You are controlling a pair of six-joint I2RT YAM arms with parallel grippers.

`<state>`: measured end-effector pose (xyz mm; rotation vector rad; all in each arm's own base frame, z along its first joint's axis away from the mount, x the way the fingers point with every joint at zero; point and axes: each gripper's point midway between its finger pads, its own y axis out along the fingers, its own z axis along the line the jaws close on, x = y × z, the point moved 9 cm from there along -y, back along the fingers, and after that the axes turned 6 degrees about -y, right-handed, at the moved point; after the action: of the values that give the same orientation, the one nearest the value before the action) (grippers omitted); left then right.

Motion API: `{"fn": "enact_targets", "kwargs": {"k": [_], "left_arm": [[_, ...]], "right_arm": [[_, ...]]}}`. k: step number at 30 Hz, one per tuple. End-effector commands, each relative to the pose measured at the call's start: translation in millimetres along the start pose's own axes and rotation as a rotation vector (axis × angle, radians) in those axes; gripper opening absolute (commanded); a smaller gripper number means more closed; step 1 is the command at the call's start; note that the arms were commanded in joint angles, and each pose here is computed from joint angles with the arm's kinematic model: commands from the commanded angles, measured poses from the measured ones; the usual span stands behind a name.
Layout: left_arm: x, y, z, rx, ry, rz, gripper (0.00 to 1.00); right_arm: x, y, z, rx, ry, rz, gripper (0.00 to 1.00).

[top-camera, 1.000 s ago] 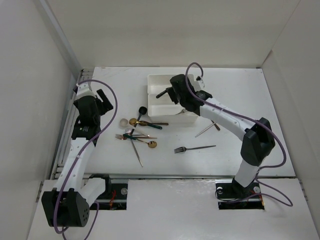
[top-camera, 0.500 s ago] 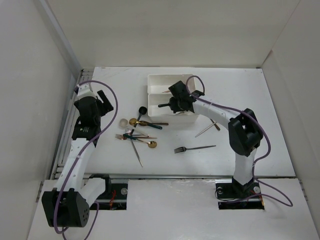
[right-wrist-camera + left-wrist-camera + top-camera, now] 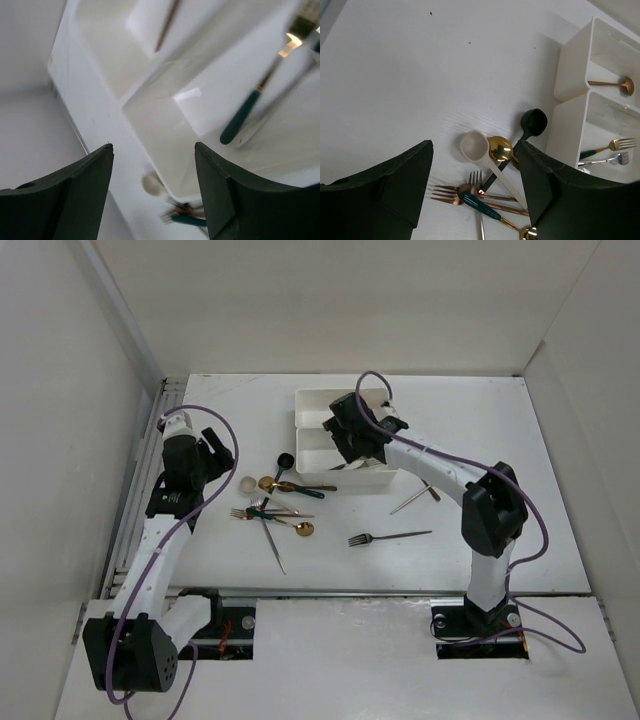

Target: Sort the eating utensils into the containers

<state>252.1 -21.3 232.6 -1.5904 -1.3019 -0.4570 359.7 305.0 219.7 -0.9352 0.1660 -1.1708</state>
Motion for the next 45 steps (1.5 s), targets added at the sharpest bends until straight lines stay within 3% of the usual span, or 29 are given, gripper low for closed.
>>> {"fn": "enact_targets", "kwargs": {"k": [1, 2, 3, 5, 6, 7, 8, 11, 17, 29, 33, 42, 45], "left_arm": [[-12.8, -0.2, -5.3, -0.029, -0.051, 0.081, 0.65], [-14.3, -0.6, -3.6, -0.011, -0.058, 0.088, 0.65], [-15.1, 2.2, -0.1, 0.038, -0.082, 0.078, 0.65], [-16.6, 4.6, 4.0, 0.086, -0.100, 0.072, 0.65], [-14.0, 5.5, 7.5, 0.114, -0.114, 0.053, 0.63], [-14.1, 5.4, 10.5, 0.137, -0.136, 0.052, 0.63], [-14.6, 5.0, 14.7, 0.163, -0.147, 0.056, 0.63], [-16.4, 3.8, 20.8, 0.213, -0.175, 0.061, 0.63], [-16.8, 1.5, 36.1, 0.306, -0.208, 0.064, 0.63], [-10.1, 6.1, 32.2, 0.293, -0.226, 0.062, 0.63], [-11.8, 7.7, 32.1, 0.292, -0.225, 0.075, 0.63], [-8.6, 9.6, 31.8, 0.292, -0.207, 0.065, 0.63], [-7.4, 10.2, 31.1, 0.287, -0.209, 0.058, 0.63]], "right_arm": [[12.1, -56.5, 53.5, 0.469, -0.514, -0.067, 0.71], [8.3, -56.3, 49.4, 0.570, -0.800, -0.054, 0.71], [-10.8, -61.7, 46.1, 0.736, -0.932, 0.128, 0.71], [-34.3, -50.4, 42.7, 0.803, -1.099, 0.319, 0.69], [-41.0, -44.7, 40.6, 0.793, -1.199, 0.357, 0.67], [-48.5, -59.5, 61.2, 0.813, -1.269, 0.316, 0.66], [-64.7, -37.2, 39.8, 0.701, -1.439, 0.383, 0.66], [-96.8, -47.2, 41.6, 0.679, -1.659, 0.371, 0.66], [-121.8, -16.3, 29.2, 0.671, -1.689, 0.440, 0.60], [-159.8, 29.5, -14.6, 0.544, -1.719, 0.525, 0.50], [-170.6, 41.4, -28.1, 0.504, -1.726, 0.544, 0.42], [-168.4, 31.3, -19.6, 0.521, -1.728, 0.490, 0.41], [-180.0, 42.5, -30.6, 0.488, -1.737, 0.529, 0.41]]}}
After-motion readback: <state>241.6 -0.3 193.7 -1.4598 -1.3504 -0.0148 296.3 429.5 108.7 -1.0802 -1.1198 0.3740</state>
